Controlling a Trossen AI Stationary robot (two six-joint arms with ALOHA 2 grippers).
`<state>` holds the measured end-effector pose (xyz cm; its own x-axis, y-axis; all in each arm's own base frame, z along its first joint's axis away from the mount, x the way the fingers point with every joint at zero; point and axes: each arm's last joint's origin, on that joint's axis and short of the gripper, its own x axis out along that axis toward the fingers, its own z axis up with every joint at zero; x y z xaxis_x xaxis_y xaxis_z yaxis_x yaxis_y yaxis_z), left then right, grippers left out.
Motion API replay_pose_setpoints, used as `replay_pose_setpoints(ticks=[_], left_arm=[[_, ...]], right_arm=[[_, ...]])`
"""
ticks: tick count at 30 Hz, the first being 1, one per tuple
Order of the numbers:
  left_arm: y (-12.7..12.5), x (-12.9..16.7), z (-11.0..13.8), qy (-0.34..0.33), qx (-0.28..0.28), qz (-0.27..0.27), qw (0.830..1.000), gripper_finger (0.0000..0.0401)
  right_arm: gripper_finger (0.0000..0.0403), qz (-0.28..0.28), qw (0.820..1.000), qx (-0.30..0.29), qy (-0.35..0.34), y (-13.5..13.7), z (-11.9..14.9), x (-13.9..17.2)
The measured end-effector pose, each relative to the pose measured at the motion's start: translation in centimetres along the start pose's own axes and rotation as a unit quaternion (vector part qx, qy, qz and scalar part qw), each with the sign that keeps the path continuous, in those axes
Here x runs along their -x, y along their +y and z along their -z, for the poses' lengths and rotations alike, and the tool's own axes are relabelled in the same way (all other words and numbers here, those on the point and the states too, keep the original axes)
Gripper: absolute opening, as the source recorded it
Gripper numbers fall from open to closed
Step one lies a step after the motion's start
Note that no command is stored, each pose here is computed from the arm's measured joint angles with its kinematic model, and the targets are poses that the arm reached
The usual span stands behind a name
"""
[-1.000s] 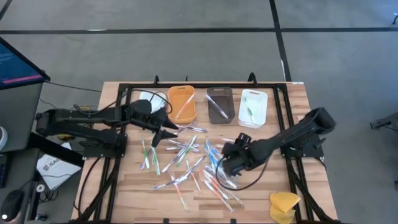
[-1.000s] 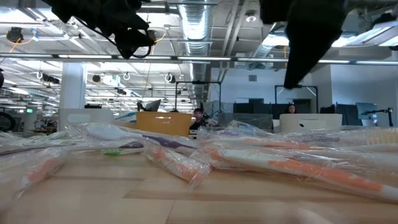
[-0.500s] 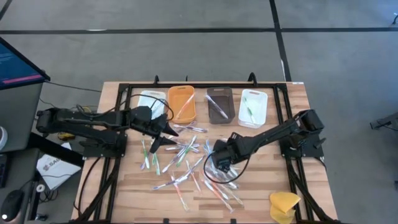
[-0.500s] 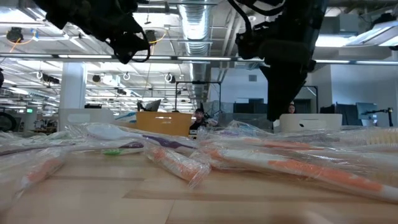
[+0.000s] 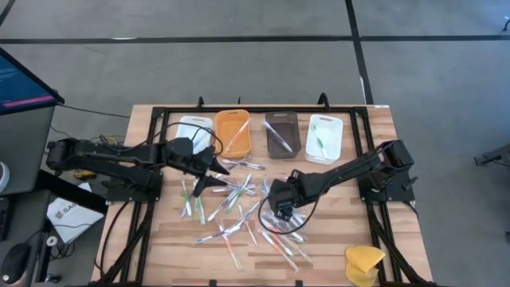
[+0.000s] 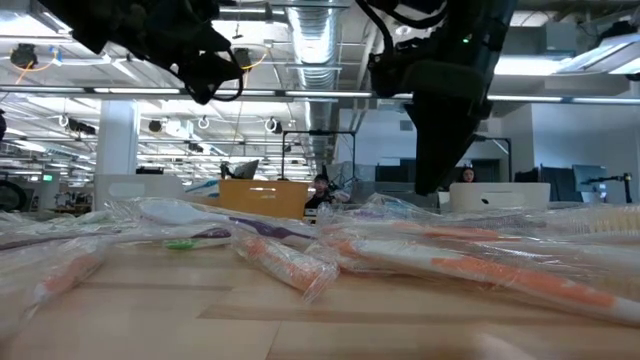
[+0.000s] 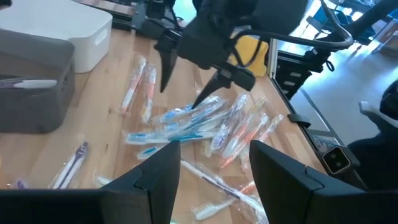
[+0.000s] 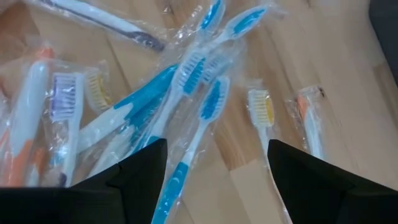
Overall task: Pick & Place Toothbrushes
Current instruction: Put the blue toothbrush into the left white bin
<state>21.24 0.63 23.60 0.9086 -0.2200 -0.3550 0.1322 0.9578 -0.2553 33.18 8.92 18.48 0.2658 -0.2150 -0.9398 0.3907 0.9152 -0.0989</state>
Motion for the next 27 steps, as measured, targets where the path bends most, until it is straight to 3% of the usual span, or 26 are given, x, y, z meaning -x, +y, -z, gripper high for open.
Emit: replay_pose_setpoints(ticks=[27], left_arm=[[-1.4,-0.3,-0.1,-0.008,-0.015,0.031,0.999,0.0186]], right_arm=[[0.0274,-0.010,1.000,-0.010,-0.016,-0.2,0.8,-1.7]])
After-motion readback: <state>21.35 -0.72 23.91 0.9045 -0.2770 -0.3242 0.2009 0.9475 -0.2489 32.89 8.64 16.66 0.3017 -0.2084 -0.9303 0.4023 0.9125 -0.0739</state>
